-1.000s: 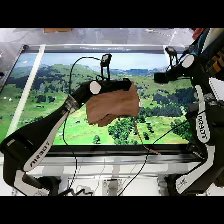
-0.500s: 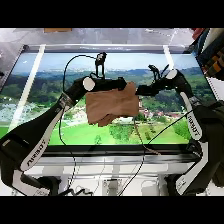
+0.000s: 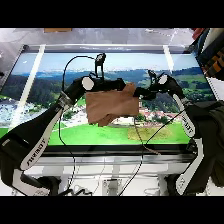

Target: Fold the clothes and pants, and hang the long-sleeved shirts on hangers.

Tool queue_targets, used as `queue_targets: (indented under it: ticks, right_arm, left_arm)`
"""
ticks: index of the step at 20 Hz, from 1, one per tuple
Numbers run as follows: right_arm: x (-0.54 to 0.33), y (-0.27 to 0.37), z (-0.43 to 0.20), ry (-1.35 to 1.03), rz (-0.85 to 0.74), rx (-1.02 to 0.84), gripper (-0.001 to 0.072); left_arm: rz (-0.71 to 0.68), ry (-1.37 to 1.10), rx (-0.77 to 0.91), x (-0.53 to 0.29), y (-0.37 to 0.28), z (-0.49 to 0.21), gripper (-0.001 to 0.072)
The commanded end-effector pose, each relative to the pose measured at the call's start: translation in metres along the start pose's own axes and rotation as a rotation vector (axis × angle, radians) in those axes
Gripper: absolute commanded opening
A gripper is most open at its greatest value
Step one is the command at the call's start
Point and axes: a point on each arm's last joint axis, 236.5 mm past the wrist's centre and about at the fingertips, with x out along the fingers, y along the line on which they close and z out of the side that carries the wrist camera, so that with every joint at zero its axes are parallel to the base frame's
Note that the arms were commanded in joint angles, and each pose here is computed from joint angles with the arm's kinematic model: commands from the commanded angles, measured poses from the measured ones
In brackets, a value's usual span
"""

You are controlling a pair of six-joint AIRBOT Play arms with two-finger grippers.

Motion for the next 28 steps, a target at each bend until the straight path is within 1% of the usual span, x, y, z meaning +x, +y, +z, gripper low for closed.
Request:
queue_targets:
  ticks: [1,3,5,6,7,9,10,12,14,17,19,23,24,25,26,27,28]
  right_arm:
    - [0.012,0.027,-0.036,0.161,0.2,0.028,0.0633]
    - [0.022,0.048,-0.054,0.23,0.298,0.011,0.0633]
    - [0.033,0.067,-0.063,0.253,0.341,-0.008,0.0632]
    - [0.037,0.079,-0.066,0.252,0.361,-0.054,0.0623]
    - [0.04,0.09,-0.07,0.248,0.375,-0.109,0.0513]
    - [0.044,0.106,-0.068,0.223,0.379,-0.182,0.0154]
    - [0.043,0.114,-0.061,0.196,0.378,-0.2,0.0033]
    - [0.03,0.13,-0.041,0.14,0.393,-0.243,0.0028]
    - [0.0,0.152,-0.015,0.058,0.445,-0.265,0.0027]
    - [-0.075,0.182,0.028,-0.095,0.584,-0.259,0.0027]
    - [-0.129,0.183,0.045,-0.163,0.639,-0.254,0.0028]
    - [-0.237,0.138,0.055,-0.245,0.614,-0.162,0.0028]
    - [-0.26,0.121,0.055,-0.26,0.591,-0.099,0.0028]
    - [-0.288,0.099,0.055,-0.283,0.562,-0.011,0.0028]
    - [-0.316,0.079,0.054,-0.326,0.528,0.038,0.0028]
    - [-0.343,0.059,0.052,-0.378,0.477,0.072,0.0028]
    - [-0.37,0.033,0.048,-0.442,0.386,0.128,0.0027]
  left_arm:
    - [0.007,-0.001,-0.005,-0.001,0.006,0.002,0.068]
    - [0.01,-0.003,-0.008,-0.002,0.008,0.003,0.068]
    - [0.014,0.015,-0.012,-0.004,0.012,0.0,0.068]
    - [0.017,0.034,-0.014,-0.005,0.015,-0.003,0.068]
    - [0.024,0.053,-0.019,-0.007,0.021,-0.006,0.0681]
    - [0.042,0.073,-0.041,-0.013,0.038,-0.006,0.068]
    - [0.052,0.07,-0.045,-0.017,0.047,-0.002,0.068]
    - [0.07,0.045,0.057,-0.03,0.062,0.012,0.068]
    - [0.075,0.014,0.141,-0.053,0.063,0.029,0.068]
    - [0.079,-0.08,0.188,-0.099,0.05,0.062,0.068]
    - [0.079,-0.147,0.218,-0.132,0.034,0.083,0.068]
    - [0.094,-0.28,0.316,-0.204,-0.006,0.112,0.068]
    - [0.088,-0.314,0.331,-0.222,-0.018,0.117,0.068]
    - [0.082,-0.348,0.347,-0.24,-0.029,0.122,0.068]
    - [0.076,-0.383,0.364,-0.259,-0.041,0.126,0.068]
    - [0.082,-0.418,0.39,-0.279,-0.051,0.129,0.068]
    - [0.096,-0.448,0.417,-0.297,-0.058,0.131,0.0679]
